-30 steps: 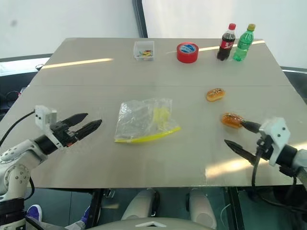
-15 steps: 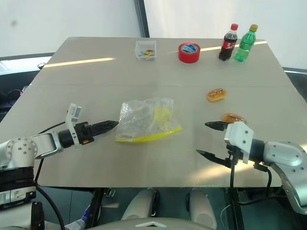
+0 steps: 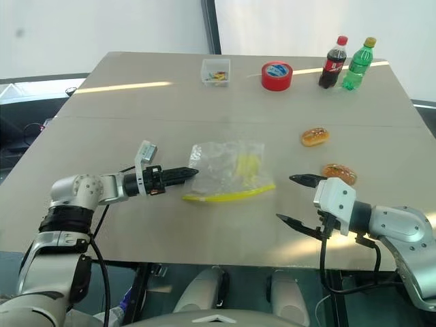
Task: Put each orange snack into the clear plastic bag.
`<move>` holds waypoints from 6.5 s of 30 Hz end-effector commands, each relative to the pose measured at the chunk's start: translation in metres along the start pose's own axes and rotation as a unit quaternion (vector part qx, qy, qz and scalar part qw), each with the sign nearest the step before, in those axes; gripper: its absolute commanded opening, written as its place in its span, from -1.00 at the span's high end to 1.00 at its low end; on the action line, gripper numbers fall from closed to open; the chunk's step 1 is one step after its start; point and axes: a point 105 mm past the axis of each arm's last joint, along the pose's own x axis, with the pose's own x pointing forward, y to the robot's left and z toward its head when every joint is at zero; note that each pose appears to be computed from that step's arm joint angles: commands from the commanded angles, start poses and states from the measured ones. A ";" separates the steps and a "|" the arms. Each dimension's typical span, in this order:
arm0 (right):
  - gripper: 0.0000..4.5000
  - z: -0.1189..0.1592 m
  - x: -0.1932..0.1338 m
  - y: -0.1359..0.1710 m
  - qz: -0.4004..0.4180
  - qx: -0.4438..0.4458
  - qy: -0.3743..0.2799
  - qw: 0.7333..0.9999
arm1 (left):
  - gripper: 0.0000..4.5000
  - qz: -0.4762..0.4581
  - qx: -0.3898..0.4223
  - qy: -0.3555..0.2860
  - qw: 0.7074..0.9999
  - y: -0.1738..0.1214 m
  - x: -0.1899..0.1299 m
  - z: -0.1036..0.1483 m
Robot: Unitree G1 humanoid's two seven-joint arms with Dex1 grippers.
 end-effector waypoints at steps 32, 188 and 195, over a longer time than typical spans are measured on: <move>-1.00 -0.001 0.121 -0.060 -0.213 -0.217 0.058 0.951 | 0.98 -0.094 -0.146 -0.157 0.972 -0.082 0.008 0.070; -0.44 0.031 0.180 -0.083 -0.345 -0.121 -0.089 0.927 | 0.98 -0.113 -0.229 -0.284 0.924 -0.144 0.035 0.096; -0.44 0.032 0.174 -0.090 -0.372 -0.127 -0.095 0.915 | 0.98 -0.098 -0.233 -0.274 0.928 -0.136 0.038 0.083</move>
